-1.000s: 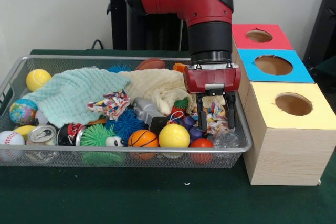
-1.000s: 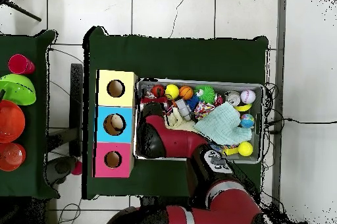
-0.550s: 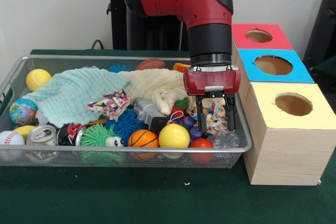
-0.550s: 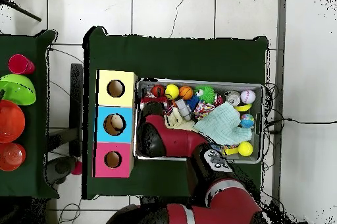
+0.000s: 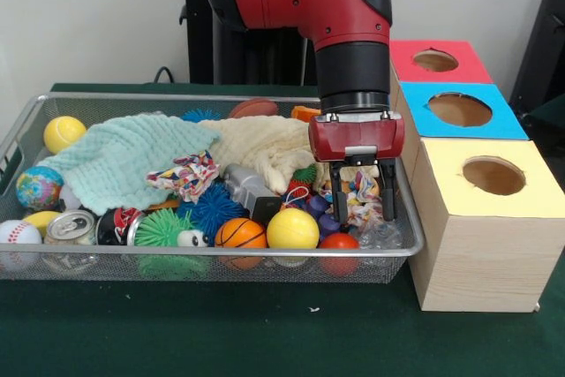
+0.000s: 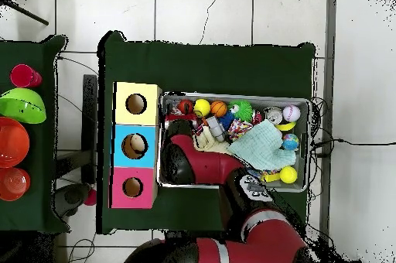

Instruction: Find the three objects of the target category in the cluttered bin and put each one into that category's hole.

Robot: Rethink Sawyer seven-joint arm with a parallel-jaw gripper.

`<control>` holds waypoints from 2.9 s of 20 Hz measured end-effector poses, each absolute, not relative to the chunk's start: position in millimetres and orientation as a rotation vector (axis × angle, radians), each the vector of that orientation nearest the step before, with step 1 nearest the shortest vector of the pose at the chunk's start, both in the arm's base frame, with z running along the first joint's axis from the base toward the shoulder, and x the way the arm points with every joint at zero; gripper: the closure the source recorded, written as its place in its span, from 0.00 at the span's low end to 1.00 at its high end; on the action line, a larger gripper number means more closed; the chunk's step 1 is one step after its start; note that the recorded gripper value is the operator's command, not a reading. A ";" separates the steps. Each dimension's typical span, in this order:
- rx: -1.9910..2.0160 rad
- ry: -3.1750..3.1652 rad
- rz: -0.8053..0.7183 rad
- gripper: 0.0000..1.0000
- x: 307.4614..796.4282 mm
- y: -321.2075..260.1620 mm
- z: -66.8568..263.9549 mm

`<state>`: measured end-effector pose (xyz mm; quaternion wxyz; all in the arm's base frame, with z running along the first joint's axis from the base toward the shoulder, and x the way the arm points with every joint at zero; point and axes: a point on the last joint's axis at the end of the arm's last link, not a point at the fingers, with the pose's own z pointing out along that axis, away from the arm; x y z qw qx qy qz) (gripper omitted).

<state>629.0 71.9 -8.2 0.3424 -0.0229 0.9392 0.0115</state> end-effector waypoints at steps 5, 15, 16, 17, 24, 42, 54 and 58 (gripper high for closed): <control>-0.062 2.440 0.035 0.00 629.3 72.6 -7.9; -0.086 2.427 0.063 0.00 629.4 74.3 -7.3; -0.086 2.426 0.067 0.00 629.8 74.2 -7.2; -0.086 2.425 0.070 0.00 630.2 74.2 -7.3; -0.087 2.412 0.069 0.00 634.2 74.4 -8.8; -0.085 2.280 0.056 0.00 654.1 84.1 -10.7; -0.100 2.278 0.043 0.00 654.6 84.7 -11.8; -0.110 2.282 0.033 0.00 652.2 84.7 -13.0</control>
